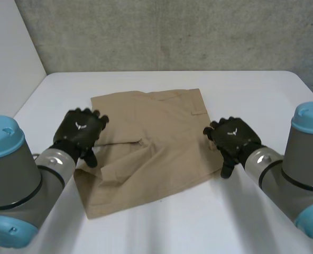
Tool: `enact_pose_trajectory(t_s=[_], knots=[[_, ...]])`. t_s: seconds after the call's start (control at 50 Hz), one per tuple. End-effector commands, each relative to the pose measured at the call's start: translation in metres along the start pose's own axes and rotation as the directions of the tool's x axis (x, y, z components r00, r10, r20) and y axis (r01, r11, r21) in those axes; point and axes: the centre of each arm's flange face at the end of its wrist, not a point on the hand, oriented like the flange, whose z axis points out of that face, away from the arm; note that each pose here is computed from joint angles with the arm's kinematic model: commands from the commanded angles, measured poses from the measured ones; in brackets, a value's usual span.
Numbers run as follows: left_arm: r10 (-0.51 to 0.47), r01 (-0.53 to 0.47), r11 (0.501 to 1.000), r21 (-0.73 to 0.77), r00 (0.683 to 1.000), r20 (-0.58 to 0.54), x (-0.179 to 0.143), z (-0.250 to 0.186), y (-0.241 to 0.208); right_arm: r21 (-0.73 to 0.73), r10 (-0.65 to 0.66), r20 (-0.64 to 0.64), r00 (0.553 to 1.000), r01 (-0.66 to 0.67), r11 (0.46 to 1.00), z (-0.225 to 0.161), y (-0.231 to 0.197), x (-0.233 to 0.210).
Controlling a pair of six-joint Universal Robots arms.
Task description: Fold the shorts.
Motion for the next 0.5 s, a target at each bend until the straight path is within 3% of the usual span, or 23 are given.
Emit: enact_pose_trajectory(t_s=[0.02, 0.28, 0.5], knots=[[-0.023, 0.021, 0.993, -0.119, 1.0, -0.016, -0.008, 0.011, 0.034, -0.043, 0.018, 0.037, 0.999, -0.017, 0.999, 0.0, 0.018, -0.006], [-0.035, 0.032, 0.991, -0.132, 0.999, -0.013, -0.008, 0.042, 0.066, -0.041, 0.02, 0.032, 0.999, -0.019, 0.999, 0.002, 0.02, -0.006], [-0.028, 0.029, 0.999, -0.012, 0.994, 0.105, -0.036, 0.085, 0.062, -0.055, 0.019, 0.042, 0.999, -0.017, 0.998, 0.007, 0.028, -0.011]])
